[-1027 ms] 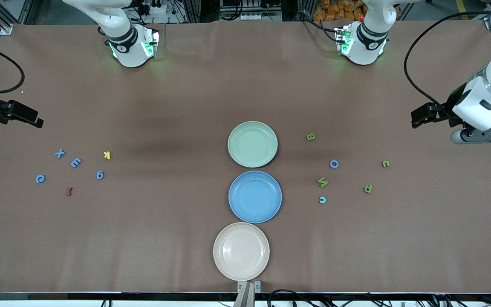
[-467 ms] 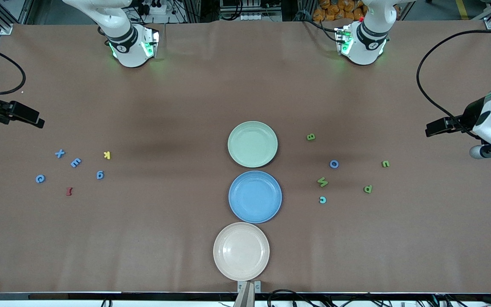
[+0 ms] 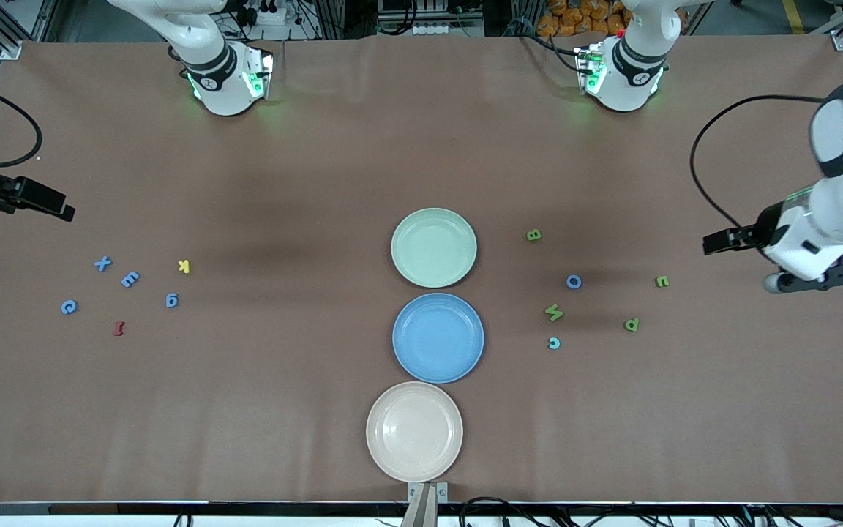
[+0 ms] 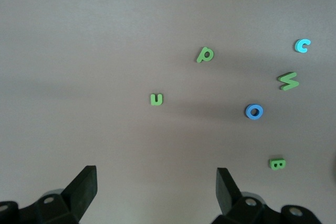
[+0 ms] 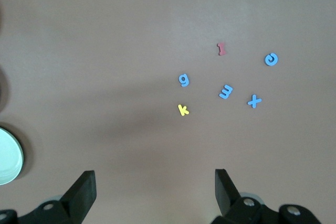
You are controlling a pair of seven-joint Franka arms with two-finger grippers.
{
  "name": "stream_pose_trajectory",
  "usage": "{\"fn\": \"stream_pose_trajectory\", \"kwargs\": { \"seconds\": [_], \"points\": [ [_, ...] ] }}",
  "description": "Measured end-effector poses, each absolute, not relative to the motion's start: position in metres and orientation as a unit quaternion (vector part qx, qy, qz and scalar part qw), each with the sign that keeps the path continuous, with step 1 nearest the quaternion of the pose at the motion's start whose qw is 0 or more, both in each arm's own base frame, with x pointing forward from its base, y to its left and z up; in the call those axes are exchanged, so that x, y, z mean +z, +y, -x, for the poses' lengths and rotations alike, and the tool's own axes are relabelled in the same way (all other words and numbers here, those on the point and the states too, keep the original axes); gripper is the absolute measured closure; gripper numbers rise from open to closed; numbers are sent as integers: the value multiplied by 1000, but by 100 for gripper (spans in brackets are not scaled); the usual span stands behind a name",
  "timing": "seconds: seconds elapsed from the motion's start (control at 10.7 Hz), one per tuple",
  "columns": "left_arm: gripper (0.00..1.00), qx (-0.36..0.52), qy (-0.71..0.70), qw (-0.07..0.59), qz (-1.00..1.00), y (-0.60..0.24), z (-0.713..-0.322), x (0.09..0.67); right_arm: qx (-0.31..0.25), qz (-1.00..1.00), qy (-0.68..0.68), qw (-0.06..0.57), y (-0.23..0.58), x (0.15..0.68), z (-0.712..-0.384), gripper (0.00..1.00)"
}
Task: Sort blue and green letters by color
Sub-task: 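Reach the left gripper to green p while the right gripper reaches blue g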
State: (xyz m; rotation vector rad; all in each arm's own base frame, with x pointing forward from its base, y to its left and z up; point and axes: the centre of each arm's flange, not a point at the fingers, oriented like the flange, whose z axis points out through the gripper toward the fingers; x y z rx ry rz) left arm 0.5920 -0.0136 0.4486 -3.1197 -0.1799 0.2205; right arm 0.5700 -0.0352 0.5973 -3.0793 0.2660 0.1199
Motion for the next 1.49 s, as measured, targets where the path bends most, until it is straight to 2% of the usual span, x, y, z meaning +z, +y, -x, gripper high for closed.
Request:
{"fn": "stream_pose_trajectory", "kwargs": {
  "seconds": [0.37, 0.75, 1.21, 1.49],
  "points": [
    [0, 63, -25, 0, 998, -51, -596, 396, 63, 992, 110, 24, -53, 541, -569, 0],
    [0, 47, -2, 15, 999, -49, -618, 337, 42, 990, 130, 24, -76, 429, -570, 0],
    [0, 58, 16, 1, 998, -48, -647, 301, 66, 997, 33, 36, -68, 304, -584, 0],
    [0, 72, 21, -3, 997, -52, -651, 277, 60, 998, 4, 36, -68, 262, -591, 0]
  ]
}}
